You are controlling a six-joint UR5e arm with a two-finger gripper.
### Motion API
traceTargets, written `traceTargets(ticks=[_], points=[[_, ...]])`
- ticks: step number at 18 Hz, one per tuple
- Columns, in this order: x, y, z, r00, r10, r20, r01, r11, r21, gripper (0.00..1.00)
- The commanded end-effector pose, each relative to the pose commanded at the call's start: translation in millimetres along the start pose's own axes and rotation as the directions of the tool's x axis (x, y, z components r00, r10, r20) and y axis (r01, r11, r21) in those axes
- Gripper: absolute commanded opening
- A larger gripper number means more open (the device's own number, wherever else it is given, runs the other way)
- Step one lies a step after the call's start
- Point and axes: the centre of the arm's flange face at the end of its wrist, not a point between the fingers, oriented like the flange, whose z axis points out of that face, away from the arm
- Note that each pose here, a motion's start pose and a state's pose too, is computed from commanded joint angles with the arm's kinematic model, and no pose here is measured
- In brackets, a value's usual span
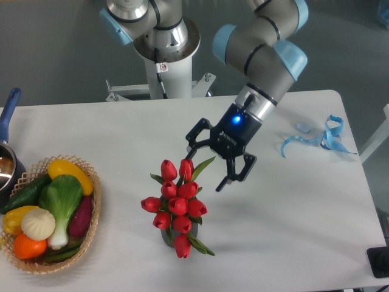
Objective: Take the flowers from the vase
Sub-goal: 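Lower the open gripper around the tulip stems above the vase rim, then close the gripper on the tulip stems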
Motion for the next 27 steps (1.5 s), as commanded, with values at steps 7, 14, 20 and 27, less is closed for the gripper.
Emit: traceTargets(ticks=[7, 14, 20, 27], points=[[-6, 11, 28, 0.999, 0.010, -0.033, -0.010, 1.000, 0.001, 1.00], [-13, 12, 39, 0.999, 0.012, -0.048, -0.012, 1.000, 0.002, 0.99], [-12, 6, 44, 0.998, -0.045, -0.054, 0.045, 0.999, -0.005, 0.23], [-24, -20, 34, 0.993, -0.112, -0.025, 0.112, 0.994, -0.009, 0.03]])
